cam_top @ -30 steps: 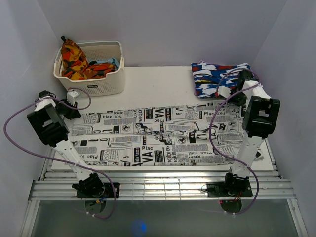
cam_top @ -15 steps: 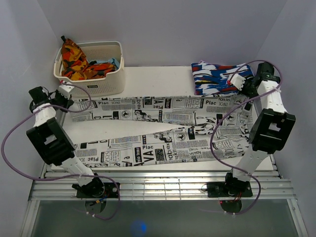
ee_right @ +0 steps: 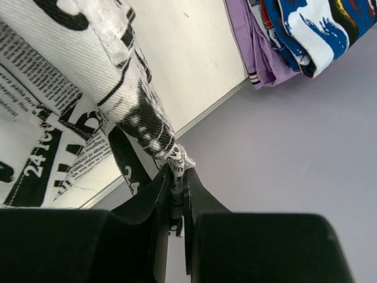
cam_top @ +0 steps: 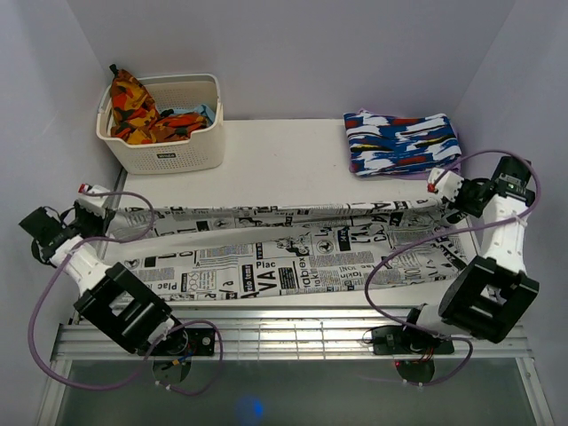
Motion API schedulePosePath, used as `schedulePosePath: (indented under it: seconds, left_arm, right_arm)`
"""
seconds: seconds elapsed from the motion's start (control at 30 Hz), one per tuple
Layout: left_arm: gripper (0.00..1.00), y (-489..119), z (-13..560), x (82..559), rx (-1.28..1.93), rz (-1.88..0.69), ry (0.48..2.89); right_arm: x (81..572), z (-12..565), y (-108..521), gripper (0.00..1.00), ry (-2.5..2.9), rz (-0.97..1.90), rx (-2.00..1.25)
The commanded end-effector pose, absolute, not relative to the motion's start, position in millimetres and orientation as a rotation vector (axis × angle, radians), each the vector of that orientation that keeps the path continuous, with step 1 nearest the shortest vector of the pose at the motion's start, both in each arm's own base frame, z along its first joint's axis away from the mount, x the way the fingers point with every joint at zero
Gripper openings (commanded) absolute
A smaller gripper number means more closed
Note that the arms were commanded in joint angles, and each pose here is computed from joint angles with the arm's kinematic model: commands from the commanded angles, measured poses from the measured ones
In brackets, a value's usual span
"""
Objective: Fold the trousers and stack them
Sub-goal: Fold the trousers
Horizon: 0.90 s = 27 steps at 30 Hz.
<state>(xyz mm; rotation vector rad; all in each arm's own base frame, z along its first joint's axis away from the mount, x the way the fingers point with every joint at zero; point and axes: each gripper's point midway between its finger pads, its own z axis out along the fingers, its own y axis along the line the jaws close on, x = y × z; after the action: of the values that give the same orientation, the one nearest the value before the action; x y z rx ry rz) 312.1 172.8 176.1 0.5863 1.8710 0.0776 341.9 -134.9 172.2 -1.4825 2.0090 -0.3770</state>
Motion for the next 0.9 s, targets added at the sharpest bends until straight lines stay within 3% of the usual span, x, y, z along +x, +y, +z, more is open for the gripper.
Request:
schedulePosePath:
  seconds: [0.0,0.2,0.3,0.47,0.6,0.87]
  left_arm:
    - [0.0,192.8,196.7,281.4,0.638,0.228,1.801]
    - [0.0,184.9,141.7,215.2,0.617,0.055,1.971]
    - [0.0,163.2,85.5,178.1,0.713,-0.143,2.153]
    - [0.0,160.5,19.1,132.0,0.824,-0.244,2.384]
    - [0.0,171.5,9.9,124.7,0.831,-0.213,2.435]
    - [0.0,178.0,9.5,159.9,0.864,0.037,2.392]
  right_arm:
    - [312.2,179.8,-155.5,0.08,1.948,-0.532,-1.538]
    - [239.6,129.7,-167.3,0.08,2.002,-0.56,-1.625]
    - [203.3,87.7,-170.2,0.08,2.082,-0.501,-1.676]
    - [165.4,37.1,-157.6,0.08,2.187,-0.345,-1.734]
    - [157.0,25.9,-155.8,0.08,2.207,-0.307,-1.774]
    - [161.7,6.4,-152.3,0.08,2.26,-0.273,-1.755]
